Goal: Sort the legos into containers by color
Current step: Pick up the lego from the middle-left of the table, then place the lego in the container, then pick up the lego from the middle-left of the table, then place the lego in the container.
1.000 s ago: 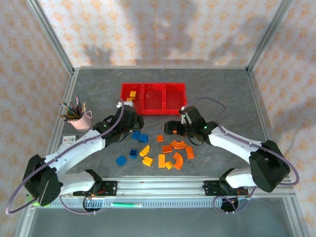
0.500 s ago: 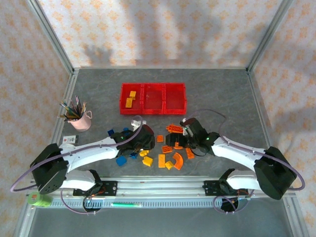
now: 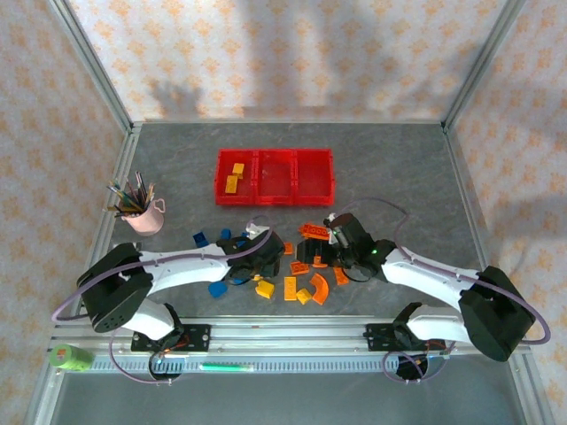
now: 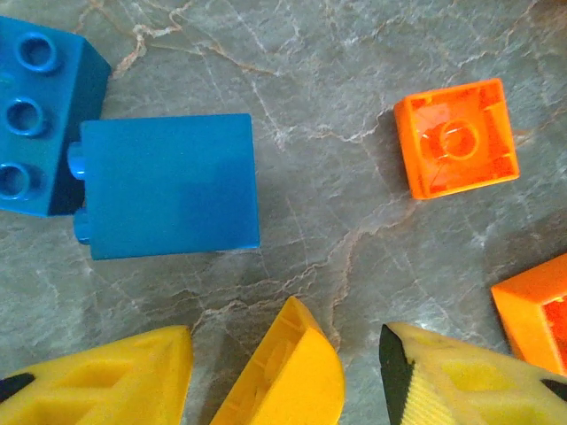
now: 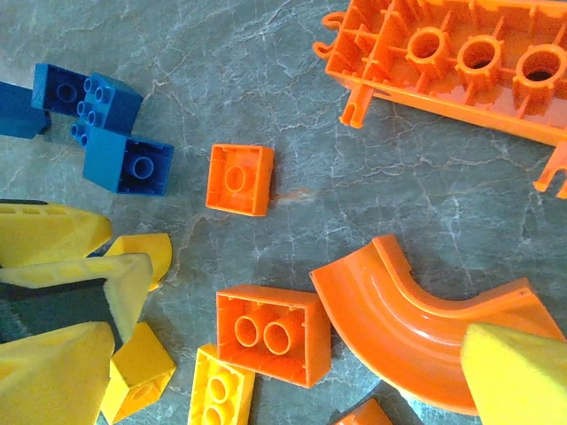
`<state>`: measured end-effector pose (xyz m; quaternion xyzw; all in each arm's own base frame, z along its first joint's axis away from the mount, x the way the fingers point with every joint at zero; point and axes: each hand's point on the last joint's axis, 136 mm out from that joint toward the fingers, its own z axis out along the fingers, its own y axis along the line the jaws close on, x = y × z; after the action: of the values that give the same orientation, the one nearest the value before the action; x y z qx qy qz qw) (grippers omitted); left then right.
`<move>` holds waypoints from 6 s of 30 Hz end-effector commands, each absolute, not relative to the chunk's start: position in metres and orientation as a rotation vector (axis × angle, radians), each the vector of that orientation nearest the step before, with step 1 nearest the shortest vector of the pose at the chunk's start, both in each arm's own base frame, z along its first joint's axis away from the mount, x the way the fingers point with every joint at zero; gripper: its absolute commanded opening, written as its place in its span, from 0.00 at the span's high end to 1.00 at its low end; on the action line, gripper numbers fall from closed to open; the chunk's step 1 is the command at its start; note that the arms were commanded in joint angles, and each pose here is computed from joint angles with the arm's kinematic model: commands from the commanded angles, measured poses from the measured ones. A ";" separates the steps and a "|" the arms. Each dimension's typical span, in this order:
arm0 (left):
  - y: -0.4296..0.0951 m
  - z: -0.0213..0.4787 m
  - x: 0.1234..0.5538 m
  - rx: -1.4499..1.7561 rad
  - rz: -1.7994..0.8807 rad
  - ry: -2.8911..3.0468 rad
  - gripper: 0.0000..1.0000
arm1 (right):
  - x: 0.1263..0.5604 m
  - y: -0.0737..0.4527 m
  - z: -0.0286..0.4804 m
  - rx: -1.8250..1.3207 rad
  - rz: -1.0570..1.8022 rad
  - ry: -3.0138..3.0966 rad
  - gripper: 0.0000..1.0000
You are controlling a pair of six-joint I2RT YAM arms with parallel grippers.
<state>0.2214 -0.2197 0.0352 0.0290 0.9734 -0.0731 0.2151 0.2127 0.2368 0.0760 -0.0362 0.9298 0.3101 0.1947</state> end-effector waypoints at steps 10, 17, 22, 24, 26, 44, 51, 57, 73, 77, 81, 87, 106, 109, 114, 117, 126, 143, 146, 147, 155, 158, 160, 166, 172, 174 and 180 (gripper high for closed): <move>-0.221 0.025 0.228 0.139 -0.127 2.691 0.54 | 0.215 0.239 0.082 -0.091 0.890 2.568 0.00; -0.217 0.027 0.230 0.151 -0.090 2.677 0.68 | 0.217 0.239 0.085 -0.092 0.884 2.561 0.01; -0.217 0.032 0.232 0.152 -0.090 2.660 0.73 | 0.219 0.241 0.089 -0.096 0.881 2.553 0.00; -0.216 0.037 0.233 0.143 -0.090 2.648 0.75 | 0.221 0.241 0.092 -0.098 0.878 2.547 0.00; -0.216 0.044 0.235 0.134 -0.107 2.630 0.76 | 0.222 0.242 0.095 -0.102 0.881 2.541 0.00; -0.157 0.173 0.337 -0.202 -0.162 2.299 0.78 | 0.276 0.278 0.146 -0.045 0.957 2.400 0.00; -0.122 0.179 0.410 -0.334 -0.152 2.265 0.78 | 0.303 0.280 0.143 -0.005 0.950 2.389 0.00; -0.112 0.164 0.461 -0.375 -0.190 2.266 0.77 | 0.315 0.273 0.140 0.001 0.903 2.386 0.00; -0.112 0.120 0.505 -0.371 -0.148 2.371 0.60 | 0.325 0.269 0.147 -0.032 0.864 2.378 0.00; -0.108 0.141 0.502 -0.358 -0.136 2.349 0.56 | 0.323 0.267 0.153 -0.043 0.857 2.370 0.00; -0.110 0.157 0.491 -0.350 -0.167 2.352 0.55 | 0.318 0.264 0.155 -0.054 0.850 2.376 0.00; -0.123 0.177 0.450 -0.314 -0.278 2.330 0.50 | 0.303 0.256 0.145 -0.078 0.828 2.417 0.00; -0.182 0.128 0.247 -0.162 -0.406 2.460 0.41 | 0.218 0.259 0.108 -0.261 0.863 2.527 0.00; -0.195 0.115 0.224 -0.122 -0.419 2.496 0.41 | 0.207 0.257 0.100 -0.270 0.887 2.537 0.00; -0.215 0.094 0.194 -0.036 -0.397 2.562 0.39 | 0.190 0.255 0.101 -0.311 0.935 2.514 0.00; -0.221 0.084 0.182 0.008 -0.340 2.593 0.37 | 0.187 0.250 0.099 -0.291 0.942 2.505 0.00; -0.227 0.057 0.164 0.103 -0.213 2.662 0.30 | 0.184 0.246 0.094 -0.284 0.933 2.509 0.00; -0.232 0.026 0.160 0.184 -0.118 2.704 0.32 | 0.184 0.249 0.097 -0.289 0.965 2.492 0.00; -0.231 0.024 0.159 0.182 -0.126 2.701 0.39 | 0.185 0.250 0.098 -0.289 0.969 2.489 0.00; -0.231 0.025 0.160 0.180 -0.131 2.697 0.42 | 0.186 0.251 0.099 -0.290 0.967 2.487 0.00; -0.231 0.034 0.163 0.151 -0.159 2.668 0.55 | 0.188 0.254 0.108 -0.296 0.981 2.465 0.00; -0.230 0.044 0.166 0.138 -0.171 2.641 0.55 | 0.190 0.257 0.117 -0.296 0.997 2.445 0.00; -0.228 0.057 0.172 0.116 -0.165 2.605 0.55 | 0.193 0.259 0.126 -0.286 1.012 2.422 0.00; -0.210 0.104 0.207 0.030 -0.141 2.491 0.55 | 0.207 0.268 0.158 -0.257 1.047 2.346 0.00; -0.177 0.154 0.270 -0.106 -0.119 2.356 0.56 | 0.232 0.277 0.177 -0.220 1.033 2.297 0.00; -0.164 0.163 0.292 -0.156 -0.107 2.335 0.56 | 0.242 0.278 0.178 -0.193 1.021 2.295 0.00; -0.128 0.170 0.361 -0.293 -0.068 2.288 0.57 | 0.275 0.277 0.171 -0.123 0.954 2.317 0.00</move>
<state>0.3342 -0.1322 0.1630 -0.1296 0.9111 -0.0295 0.3903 0.2545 0.2770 0.1596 -0.0640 0.8829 0.3665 0.2863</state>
